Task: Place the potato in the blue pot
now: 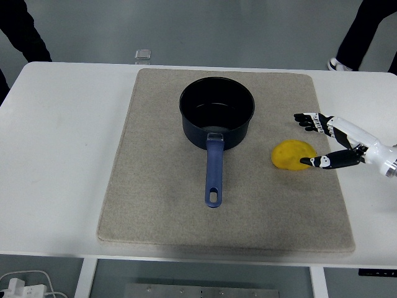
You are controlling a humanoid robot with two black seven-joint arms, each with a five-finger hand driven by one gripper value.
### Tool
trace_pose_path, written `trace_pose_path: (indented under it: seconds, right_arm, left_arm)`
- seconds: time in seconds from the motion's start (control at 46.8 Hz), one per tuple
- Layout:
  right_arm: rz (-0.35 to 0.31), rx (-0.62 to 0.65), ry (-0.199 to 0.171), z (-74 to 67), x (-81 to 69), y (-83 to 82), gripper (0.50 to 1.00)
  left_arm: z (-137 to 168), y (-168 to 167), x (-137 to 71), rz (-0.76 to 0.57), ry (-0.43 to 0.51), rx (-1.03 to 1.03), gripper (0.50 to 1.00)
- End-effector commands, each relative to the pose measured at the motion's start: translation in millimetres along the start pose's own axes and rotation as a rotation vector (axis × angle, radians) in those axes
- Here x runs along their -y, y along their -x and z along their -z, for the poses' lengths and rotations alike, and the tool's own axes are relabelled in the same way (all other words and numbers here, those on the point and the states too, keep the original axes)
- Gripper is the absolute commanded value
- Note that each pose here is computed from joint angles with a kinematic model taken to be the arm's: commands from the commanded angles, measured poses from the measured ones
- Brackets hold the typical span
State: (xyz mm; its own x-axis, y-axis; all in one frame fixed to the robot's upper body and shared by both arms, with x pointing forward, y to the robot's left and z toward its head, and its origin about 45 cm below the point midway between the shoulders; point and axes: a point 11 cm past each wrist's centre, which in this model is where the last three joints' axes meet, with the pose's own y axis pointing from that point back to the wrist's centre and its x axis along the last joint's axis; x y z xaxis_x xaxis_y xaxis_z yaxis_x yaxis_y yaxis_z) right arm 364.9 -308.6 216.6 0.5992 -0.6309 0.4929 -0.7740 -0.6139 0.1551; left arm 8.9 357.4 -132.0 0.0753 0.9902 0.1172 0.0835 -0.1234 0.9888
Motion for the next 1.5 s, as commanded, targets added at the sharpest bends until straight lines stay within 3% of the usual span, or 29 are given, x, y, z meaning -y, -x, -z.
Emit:
trace_pose_path:
  seconds: [0.0, 0.214, 0.385, 0.684, 1.175, 1.239, 1.325, 1.41, 1.474]
  right_arm:
    - [-0.008, -0.001, -0.021, 1.7, 2.6, 3.3, 0.926]
    - [-0.006, 0.015, -0.032, -1.4, 6.5, 16.0, 0.926]
    - [-0.020, 0.019, -0.037, -2.0, 10.9, 16.7, 0.926]
    - [-0.027, 0.031, -0.009, -16.6, 13.0, 25.9, 0.926]
    - [-0.029, 0.015, 0.019, -28.3, 7.8, 32.1, 0.921]
    - [-0.031, 0.014, 0.021, -29.0, 7.0, 31.9, 0.903]
    - [-0.027, 0.015, 0.023, -29.8, 6.8, 33.7, 0.809]
    - [-0.033, 0.012, 0.027, -31.7, 5.7, 35.3, 0.770]
    - [-0.036, 0.014, 0.018, -30.6, 8.0, 38.0, 0.701]
  left_arm:
    - [1, 0, 0, 0.000, -0.001, 0.000, 0.996]
    - [1, 0, 0, -0.002, -0.001, 0.000, 0.996]
    - [1, -1, 0, -0.003, -0.001, -0.001, 0.996]
    - [1, -1, 0, -0.003, -0.001, -0.002, 0.996]
    - [2, -1, 0, -0.003, -0.003, -0.001, 0.996]
    - [2, -1, 0, -0.003, -0.003, -0.002, 0.996]
    - [2, -1, 0, -0.003, -0.003, -0.002, 0.996]
    - [2, -1, 0, -0.003, -0.003, -0.001, 0.996]
    - [2, -1, 0, -0.003, -0.003, -0.001, 0.996]
